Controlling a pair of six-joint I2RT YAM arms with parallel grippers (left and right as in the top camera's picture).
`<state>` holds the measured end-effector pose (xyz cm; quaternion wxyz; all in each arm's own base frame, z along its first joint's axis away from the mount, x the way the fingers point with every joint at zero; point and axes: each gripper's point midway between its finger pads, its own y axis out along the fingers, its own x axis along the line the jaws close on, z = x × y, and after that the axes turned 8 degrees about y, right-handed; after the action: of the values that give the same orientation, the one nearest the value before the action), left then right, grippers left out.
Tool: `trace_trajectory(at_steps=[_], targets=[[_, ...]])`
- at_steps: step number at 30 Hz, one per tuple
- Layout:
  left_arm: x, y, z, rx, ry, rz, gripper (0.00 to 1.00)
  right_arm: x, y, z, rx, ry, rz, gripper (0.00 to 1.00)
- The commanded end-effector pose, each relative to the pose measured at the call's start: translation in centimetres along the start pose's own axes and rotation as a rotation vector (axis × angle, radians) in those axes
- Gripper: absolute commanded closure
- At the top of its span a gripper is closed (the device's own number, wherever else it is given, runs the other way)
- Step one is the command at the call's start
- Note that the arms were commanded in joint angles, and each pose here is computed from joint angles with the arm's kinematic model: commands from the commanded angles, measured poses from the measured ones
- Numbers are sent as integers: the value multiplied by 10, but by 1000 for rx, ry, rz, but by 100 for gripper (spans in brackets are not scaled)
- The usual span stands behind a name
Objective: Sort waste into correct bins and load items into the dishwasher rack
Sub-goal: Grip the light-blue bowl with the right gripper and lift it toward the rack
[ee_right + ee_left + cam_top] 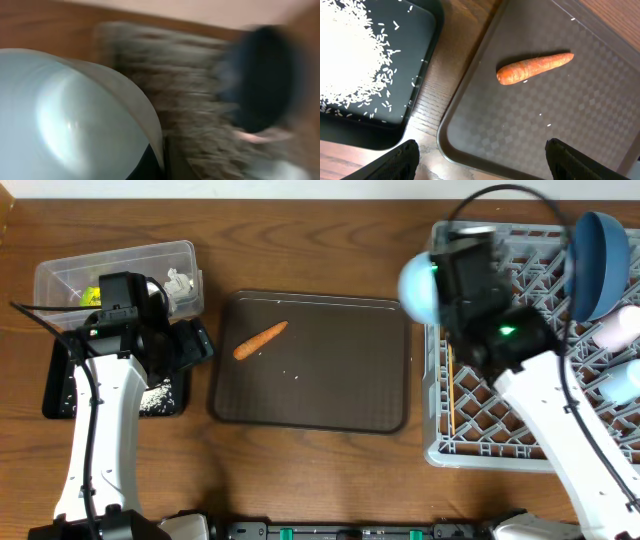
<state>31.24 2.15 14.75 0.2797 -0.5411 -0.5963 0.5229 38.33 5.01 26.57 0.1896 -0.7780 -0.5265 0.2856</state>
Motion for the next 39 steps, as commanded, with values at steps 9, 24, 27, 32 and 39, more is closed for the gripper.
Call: trace_trajectory(at_steps=[9, 24, 27, 32, 39], targets=[[2, -1, -2, -1, -13, -7, 17, -133, 30, -1, -58, -66, 862, 99], [2, -1, 1, 13, -16, -9, 17, -114, 95, 33, 60, -140, 854, 99], [2, -1, 2, 14, -16, -9, 17, -108, 105, 40, 78, -117, 819, 99], [2, -1, 2, 16, -17, -10, 17, -99, 114, 49, 114, -108, 763, 99], [2, -1, 2, 17, -17, -10, 16, -96, 118, 59, 153, -160, 763, 99]])
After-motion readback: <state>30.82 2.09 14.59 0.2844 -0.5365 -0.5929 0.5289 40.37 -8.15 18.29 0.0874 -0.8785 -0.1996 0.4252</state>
